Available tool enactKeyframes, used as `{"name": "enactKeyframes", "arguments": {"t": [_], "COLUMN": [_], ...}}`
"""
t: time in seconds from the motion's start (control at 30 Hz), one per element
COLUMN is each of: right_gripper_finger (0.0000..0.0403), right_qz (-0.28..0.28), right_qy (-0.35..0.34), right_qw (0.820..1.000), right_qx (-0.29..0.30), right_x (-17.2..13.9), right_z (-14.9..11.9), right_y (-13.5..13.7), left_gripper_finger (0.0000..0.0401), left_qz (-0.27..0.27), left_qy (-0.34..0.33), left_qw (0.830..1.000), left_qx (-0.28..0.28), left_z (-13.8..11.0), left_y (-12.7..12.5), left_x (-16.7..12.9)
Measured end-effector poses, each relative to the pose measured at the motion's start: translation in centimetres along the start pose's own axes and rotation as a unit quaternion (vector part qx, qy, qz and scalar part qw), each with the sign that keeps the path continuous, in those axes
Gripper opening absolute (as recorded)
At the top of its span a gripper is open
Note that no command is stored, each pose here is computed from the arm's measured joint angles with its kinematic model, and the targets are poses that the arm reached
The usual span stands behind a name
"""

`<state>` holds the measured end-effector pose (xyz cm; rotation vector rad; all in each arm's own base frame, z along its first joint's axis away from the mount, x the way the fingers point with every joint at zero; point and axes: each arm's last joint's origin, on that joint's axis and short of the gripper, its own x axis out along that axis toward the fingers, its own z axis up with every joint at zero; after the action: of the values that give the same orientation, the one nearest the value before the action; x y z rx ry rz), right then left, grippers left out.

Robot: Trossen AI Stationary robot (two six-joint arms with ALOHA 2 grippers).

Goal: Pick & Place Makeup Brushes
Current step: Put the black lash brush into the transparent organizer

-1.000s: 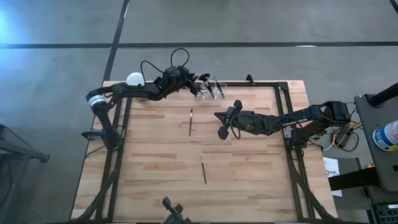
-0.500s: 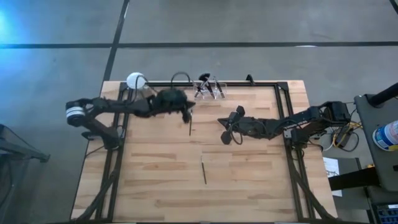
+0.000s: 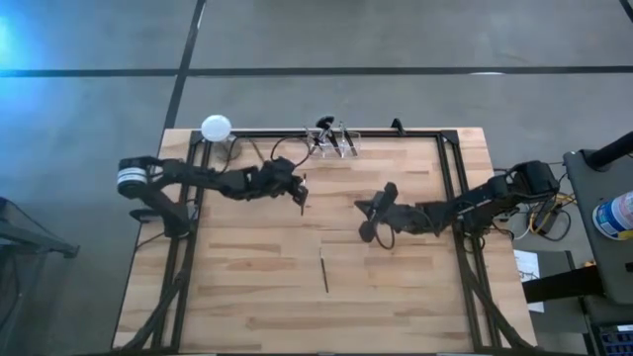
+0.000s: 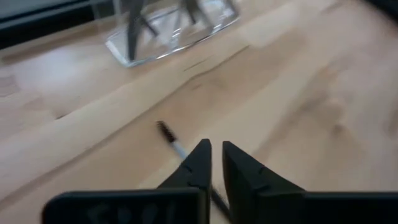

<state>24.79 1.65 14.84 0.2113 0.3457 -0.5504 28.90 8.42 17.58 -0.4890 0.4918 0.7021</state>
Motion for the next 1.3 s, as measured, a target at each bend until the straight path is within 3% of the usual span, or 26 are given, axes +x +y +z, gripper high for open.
{"name": "enactKeyframes", "arguments": {"t": [0.17, 0.33, 0.57, 0.87, 1.0, 1.2, 1.3], "right_gripper_finger": [0.0008, 0.0008, 0.0008, 0.0008, 0.0008, 0.0008, 0.0008], "right_qz": [0.000, -0.003, -0.005, -0.005, -0.004, -0.005, -0.005], "right_qy": [-0.007, -0.010, -0.010, -0.010, -0.010, -0.009, -0.008], "right_qw": [1.000, 1.000, 1.000, 1.000, 1.000, 1.000, 1.000], "right_qx": [-0.001, -0.002, 0.000, 0.000, 0.000, -0.001, -0.002], "right_x": [-0.3, -0.4, -0.4, -0.5, -0.5, -0.5, -0.5], "right_z": [-0.1, -0.2, -0.2, -0.2, -0.2, -0.2, -0.3], "right_y": [0.4, 0.5, 0.5, 0.5, 0.5, 0.5, 0.4], "left_gripper_finger": [0.0074, 0.0102, 0.0110, 0.0110, 0.0095, 0.0015, 0.0008], "left_qz": [0.047, 0.049, 0.058, 0.075, 0.073, 0.076, 0.071], "left_qy": [0.037, 0.059, 0.086, 0.114, 0.130, 0.173, 0.185], "left_qw": [0.998, 0.997, 0.995, 0.991, 0.988, 0.979, 0.975], "left_qx": [-0.008, -0.017, -0.008, 0.009, 0.032, 0.071, 0.097], "left_z": [0.8, 1.0, 0.6, 0.1, -0.2, -0.8, -1.1], "left_y": [0.7, 1.0, 0.7, 0.9, 1.0, 1.2, 0.9], "left_x": [2.6, 4.7, 6.5, 6.7, 6.8, 6.6, 6.3]}}
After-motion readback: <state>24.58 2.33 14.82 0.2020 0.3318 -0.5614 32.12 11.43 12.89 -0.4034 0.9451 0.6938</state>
